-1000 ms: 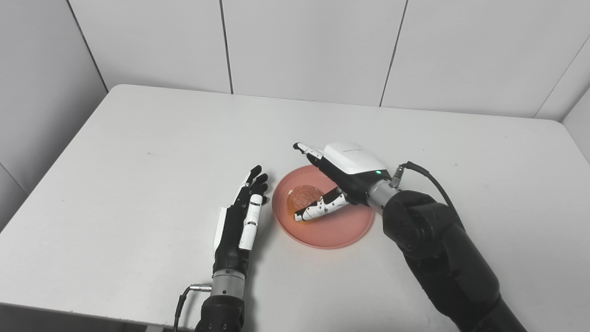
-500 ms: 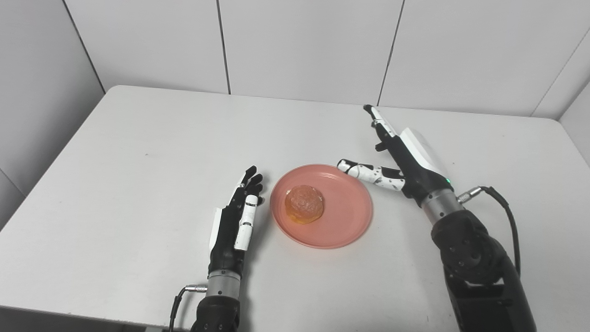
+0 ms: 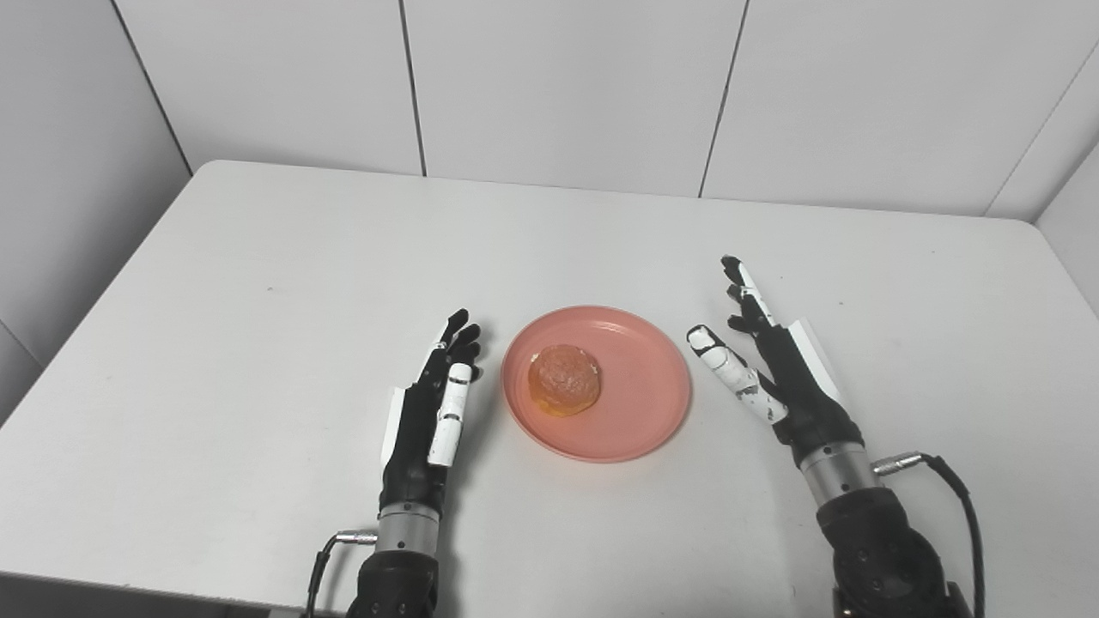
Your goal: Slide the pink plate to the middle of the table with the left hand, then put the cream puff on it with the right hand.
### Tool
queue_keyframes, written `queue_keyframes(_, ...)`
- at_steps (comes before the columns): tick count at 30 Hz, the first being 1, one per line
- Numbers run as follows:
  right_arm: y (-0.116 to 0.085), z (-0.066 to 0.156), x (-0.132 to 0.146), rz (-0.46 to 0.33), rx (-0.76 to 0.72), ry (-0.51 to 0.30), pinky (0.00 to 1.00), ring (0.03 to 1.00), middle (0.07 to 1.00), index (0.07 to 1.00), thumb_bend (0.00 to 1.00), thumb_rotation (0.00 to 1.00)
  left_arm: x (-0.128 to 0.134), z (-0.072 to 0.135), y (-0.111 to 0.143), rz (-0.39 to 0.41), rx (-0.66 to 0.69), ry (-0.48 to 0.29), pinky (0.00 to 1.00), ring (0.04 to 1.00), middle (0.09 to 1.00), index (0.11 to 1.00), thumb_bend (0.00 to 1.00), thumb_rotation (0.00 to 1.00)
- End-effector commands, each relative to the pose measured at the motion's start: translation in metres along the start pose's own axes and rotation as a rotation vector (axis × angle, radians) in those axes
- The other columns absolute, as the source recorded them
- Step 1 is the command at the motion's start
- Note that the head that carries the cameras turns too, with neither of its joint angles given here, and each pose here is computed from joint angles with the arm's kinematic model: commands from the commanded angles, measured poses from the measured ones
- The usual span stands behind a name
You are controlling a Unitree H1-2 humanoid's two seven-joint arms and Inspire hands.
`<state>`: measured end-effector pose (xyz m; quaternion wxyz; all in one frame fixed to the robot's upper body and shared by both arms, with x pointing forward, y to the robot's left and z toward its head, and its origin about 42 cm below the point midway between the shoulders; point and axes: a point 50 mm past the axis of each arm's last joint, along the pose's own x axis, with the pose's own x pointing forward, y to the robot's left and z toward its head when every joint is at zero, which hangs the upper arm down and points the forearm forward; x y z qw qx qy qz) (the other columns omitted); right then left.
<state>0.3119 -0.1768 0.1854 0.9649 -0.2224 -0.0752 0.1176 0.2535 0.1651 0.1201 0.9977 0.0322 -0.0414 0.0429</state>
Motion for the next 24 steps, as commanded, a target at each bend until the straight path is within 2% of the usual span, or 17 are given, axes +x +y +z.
queue_keyframes(1,-0.001,0.01,0.004,-0.022,0.088,-0.092,0.87,0.959,0.999,1.0,0.77,1.0,-0.001,0.006,0.008,0.004,0.026,-0.041,0.87,0.895,0.892,0.886,0.47,1.0)
queue_keyframes(5,0.004,0.003,0.002,-0.017,0.209,-0.073,0.9,0.967,1.0,1.0,0.73,1.0,-0.001,0.005,0.01,0.002,0.027,-0.047,0.88,0.897,0.891,0.89,0.47,1.0)
queue_keyframes(8,0.01,-0.001,0.001,-0.017,0.3,-0.074,0.94,0.967,0.989,0.992,0.55,1.0,-0.002,0.004,0.012,-0.006,0.032,-0.042,0.89,0.904,0.898,0.894,0.47,1.0)
queue_keyframes(10,0.013,-0.003,0.001,-0.018,0.37,-0.077,0.94,0.967,0.988,0.991,0.53,1.0,-0.002,0.003,0.014,-0.009,0.035,-0.04,0.9,0.905,0.9,0.895,0.47,1.0)
queue_keyframes(11,0.015,-0.004,0.001,-0.018,0.401,-0.078,0.96,0.97,0.99,0.991,0.45,1.0,-0.002,0.003,0.015,-0.009,0.035,-0.039,0.89,0.904,0.899,0.894,0.47,1.0)
queue_keyframes(13,0.019,-0.006,0.001,-0.016,0.457,-0.069,0.98,0.974,0.991,0.99,0.39,1.0,-0.002,0.002,0.016,-0.012,0.037,-0.03,0.9,0.905,0.9,0.895,0.47,1.0)
queue_keyframes(19,0.026,-0.015,0.004,-0.009,0.476,-0.08,0.99,0.982,0.996,0.999,0.28,1.0,0.0,-0.001,0.019,-0.038,0.029,-0.017,0.9,0.915,0.912,0.904,0.47,1.0)
queue_keyframes(24,0.03,-0.025,0.004,0.02,0.448,-0.046,0.98,0.988,1.0,1.0,0.26,1.0,0.001,-0.005,0.021,-0.052,0.029,-0.006,0.89,0.911,0.911,0.902,0.47,1.0)
